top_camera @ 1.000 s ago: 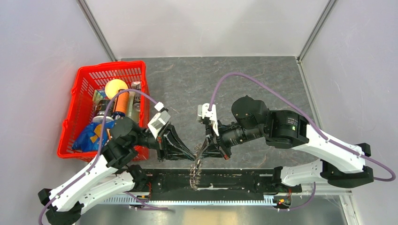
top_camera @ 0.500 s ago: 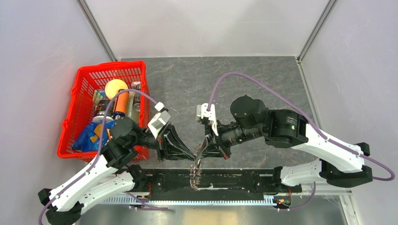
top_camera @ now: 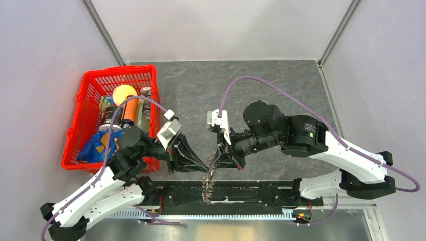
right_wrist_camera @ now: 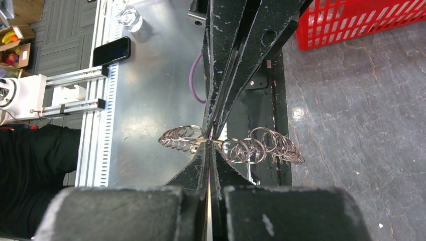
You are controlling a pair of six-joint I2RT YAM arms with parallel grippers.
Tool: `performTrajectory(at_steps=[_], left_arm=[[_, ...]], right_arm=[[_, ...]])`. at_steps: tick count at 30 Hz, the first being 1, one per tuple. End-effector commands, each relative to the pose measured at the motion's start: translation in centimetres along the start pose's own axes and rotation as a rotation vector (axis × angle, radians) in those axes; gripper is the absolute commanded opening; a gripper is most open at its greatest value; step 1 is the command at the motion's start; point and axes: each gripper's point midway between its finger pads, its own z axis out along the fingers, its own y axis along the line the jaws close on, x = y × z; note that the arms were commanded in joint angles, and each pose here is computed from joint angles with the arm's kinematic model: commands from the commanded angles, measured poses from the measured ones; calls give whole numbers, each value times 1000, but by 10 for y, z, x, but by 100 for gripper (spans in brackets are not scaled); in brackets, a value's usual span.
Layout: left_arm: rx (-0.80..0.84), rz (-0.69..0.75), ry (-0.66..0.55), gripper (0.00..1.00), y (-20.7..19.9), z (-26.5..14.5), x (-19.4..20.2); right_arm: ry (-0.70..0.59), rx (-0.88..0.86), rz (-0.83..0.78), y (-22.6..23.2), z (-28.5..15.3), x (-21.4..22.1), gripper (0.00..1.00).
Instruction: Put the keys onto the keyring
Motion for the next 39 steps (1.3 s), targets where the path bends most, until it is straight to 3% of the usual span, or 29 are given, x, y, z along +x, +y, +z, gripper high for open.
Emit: performTrajectory(at_steps=[1, 39], left_arm=[[19, 71, -17, 2, -5, 0, -7], [-4, 84, -12, 2, -6, -4, -4]], right_arm=[[-123, 45, -50, -6, 1, -38, 0], [-125, 16, -38, -1, 2, -39, 0]])
